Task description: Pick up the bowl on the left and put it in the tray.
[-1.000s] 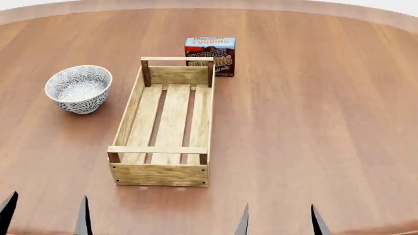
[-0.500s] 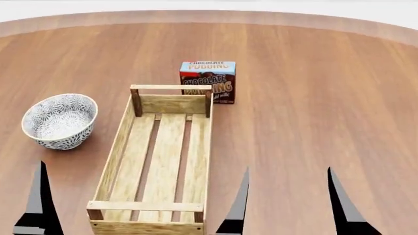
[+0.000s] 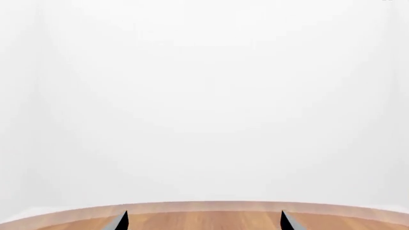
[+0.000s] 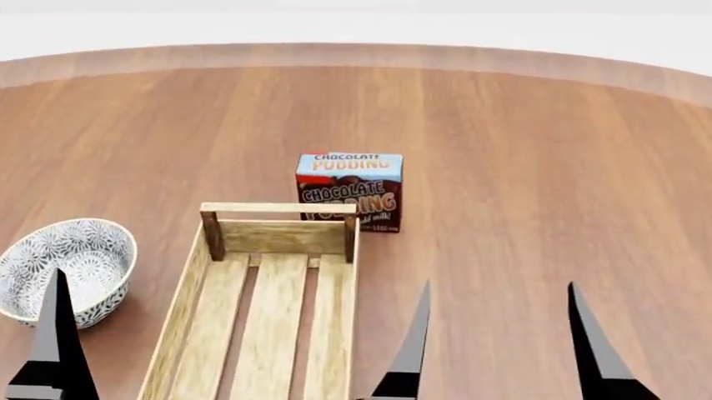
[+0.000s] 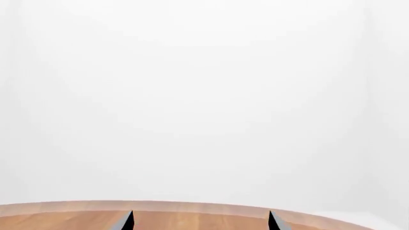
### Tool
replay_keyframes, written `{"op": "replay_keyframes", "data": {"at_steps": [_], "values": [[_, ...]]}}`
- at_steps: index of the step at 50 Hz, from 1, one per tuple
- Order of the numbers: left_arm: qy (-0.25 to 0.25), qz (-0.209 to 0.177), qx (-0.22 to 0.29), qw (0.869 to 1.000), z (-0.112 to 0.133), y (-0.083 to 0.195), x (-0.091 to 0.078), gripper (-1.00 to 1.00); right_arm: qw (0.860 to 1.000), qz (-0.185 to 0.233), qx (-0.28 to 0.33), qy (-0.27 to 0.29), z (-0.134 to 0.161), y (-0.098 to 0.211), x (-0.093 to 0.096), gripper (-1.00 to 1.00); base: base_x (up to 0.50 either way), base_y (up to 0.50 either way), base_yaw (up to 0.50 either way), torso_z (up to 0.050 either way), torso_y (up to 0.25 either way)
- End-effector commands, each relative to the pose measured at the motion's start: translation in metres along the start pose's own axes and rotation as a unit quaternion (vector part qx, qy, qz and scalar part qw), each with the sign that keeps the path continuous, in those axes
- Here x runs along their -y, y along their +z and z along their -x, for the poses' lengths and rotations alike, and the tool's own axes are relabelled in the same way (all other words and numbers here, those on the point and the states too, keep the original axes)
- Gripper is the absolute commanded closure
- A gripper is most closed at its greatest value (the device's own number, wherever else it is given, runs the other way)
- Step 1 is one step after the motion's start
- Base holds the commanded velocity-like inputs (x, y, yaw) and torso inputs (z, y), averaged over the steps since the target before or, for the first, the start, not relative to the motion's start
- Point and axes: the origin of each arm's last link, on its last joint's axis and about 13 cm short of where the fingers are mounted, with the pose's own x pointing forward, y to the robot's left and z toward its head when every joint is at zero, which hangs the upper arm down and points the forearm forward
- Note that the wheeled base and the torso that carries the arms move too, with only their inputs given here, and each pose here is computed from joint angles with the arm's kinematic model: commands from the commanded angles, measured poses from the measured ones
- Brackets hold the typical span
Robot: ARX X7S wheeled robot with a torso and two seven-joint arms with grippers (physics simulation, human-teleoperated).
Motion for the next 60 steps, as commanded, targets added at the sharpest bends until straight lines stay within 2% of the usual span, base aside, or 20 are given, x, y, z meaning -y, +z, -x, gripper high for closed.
{"op": "replay_keyframes", "data": {"at_steps": [1, 6, 39, 41, 47, 55, 60], "values": [[0.0, 0.002, 0.0, 1.0, 0.0001, 0.0011, -0.0003, -1.0, 1.0, 0.01, -0.001, -0.006, 0.0006, -0.0002, 0.0008, -1.0, 0.0, 0.0, 0.0, 0.0, 0.0], [0.0, 0.003, 0.0, 1.0, 0.0003, 0.0006, -0.0003, -1.0, 1.0, 0.019, -0.004, -0.002, 0.0004, -0.0006, -0.0004, -1.0, 0.0, 0.43, 0.0, 0.0, 0.0], [-0.002, 0.005, -0.005, 1.0, 0.0005, 0.0004, 0.0007, -1.0, 1.0, 0.016, -0.001, 0.009, 0.001, 0.0008, -0.0012, -1.0, 0.0, 0.5, 0.0, 0.0, 0.0], [-0.003, 0.006, -0.006, 1.0, 0.0005, -0.0004, 0.0007, -1.0, 1.0, 0.003, -0.001, 0.003, 0.0011, 0.001, -0.0002, -1.0, 0.0, 0.0, 0.0, 0.0, 0.0], [-0.003, 0.006, -0.007, 1.0, 0.0004, -0.0005, 0.001, -1.0, 1.0, 0.002, 0.011, 0.002, 0.0019, 0.002, -0.0004, -1.0, 0.0, 0.0, 0.0, 0.0, 0.0], [-0.003, 0.008, -0.007, 1.0, 0.0, -0.001, 0.0003, -1.0, 1.0, 0.013, 0.019, 0.0, 0.0026, 0.0028, -0.0006, -1.0, 0.0, 0.0, 0.0, 0.0, 0.0], [-0.002, 0.011, -0.007, 1.0, -0.0004, -0.0011, 0.0, -1.0, 1.0, -0.004, 0.029, 0.002, 0.0039, 0.0037, -0.0004, -1.0, 0.0, 0.0, 0.0, 0.0, 0.0]]}}
